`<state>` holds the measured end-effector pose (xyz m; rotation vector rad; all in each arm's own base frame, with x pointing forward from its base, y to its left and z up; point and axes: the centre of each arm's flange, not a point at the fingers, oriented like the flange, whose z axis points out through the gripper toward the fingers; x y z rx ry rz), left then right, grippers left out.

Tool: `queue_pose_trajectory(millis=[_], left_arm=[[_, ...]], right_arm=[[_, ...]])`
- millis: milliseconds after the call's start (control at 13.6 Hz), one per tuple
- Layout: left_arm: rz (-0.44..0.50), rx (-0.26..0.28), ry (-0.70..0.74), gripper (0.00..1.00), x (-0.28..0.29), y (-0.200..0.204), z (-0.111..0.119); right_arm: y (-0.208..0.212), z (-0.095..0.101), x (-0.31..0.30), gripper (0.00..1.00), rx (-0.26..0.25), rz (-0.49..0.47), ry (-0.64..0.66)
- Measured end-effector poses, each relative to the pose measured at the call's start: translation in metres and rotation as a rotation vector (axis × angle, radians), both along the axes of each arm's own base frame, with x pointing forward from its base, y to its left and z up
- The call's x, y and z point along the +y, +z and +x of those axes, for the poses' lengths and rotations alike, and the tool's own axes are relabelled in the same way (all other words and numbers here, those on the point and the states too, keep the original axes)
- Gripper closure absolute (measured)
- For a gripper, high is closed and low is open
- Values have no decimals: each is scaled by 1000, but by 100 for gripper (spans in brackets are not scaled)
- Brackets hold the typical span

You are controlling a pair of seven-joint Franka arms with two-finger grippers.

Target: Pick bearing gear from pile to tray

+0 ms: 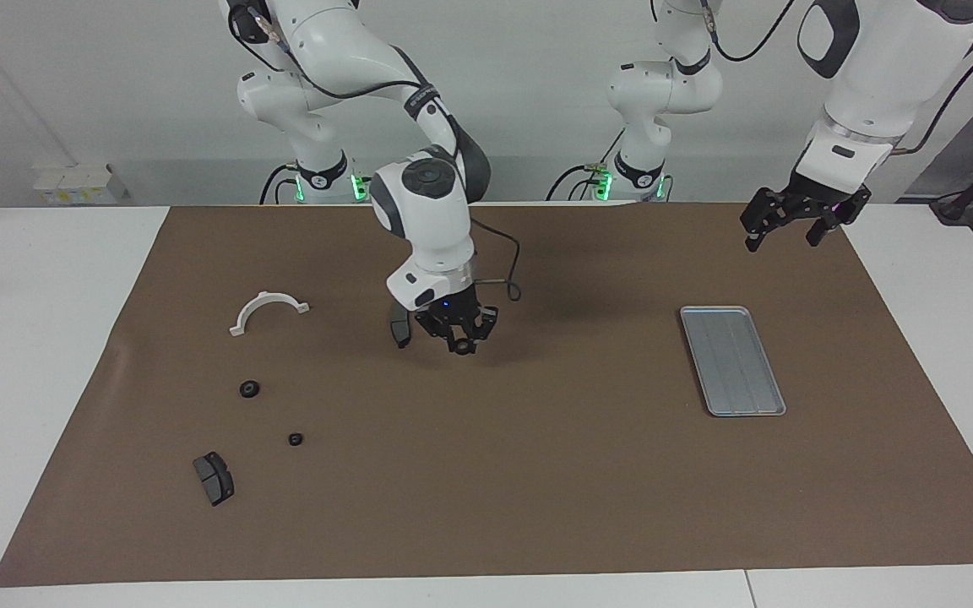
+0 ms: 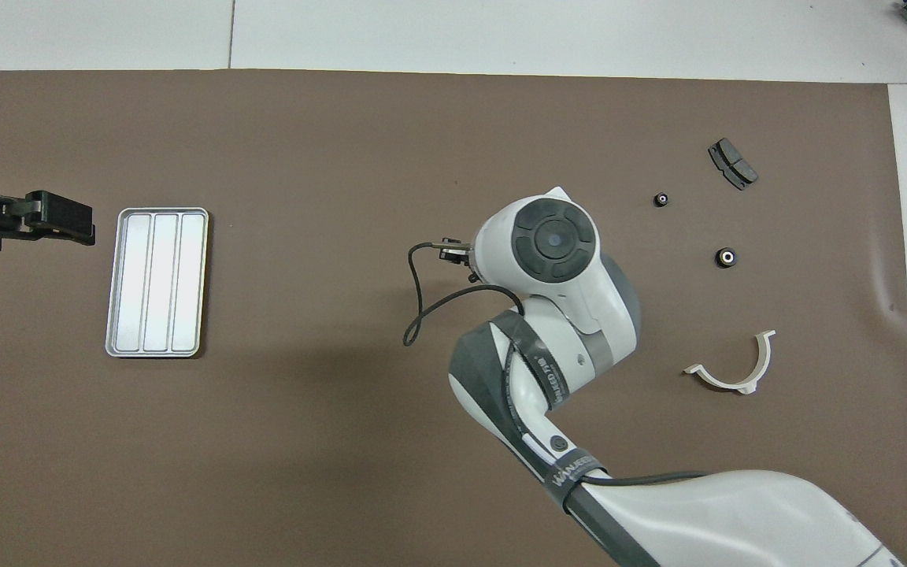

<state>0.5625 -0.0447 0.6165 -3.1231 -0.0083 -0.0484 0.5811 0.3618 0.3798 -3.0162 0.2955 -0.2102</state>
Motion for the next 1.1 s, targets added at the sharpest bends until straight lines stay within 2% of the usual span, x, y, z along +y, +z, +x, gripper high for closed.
queue_pose_trajectory(millis=[367, 588, 882, 1102], left_arm=[[0, 1, -7, 0, -4, 0, 0], [0, 2, -10, 0, -5, -1, -1], [0, 6, -10, 0, -5, -6, -2], [-1, -4, -6, 0, -3, -8, -2]], right_arm=[[-32, 5, 88, 65, -7, -2, -13], [-39, 1, 115, 65, -18, 10, 17], [-50, -25, 141, 65, 6, -10, 66], [-80, -45, 146, 65, 35, -39, 93]])
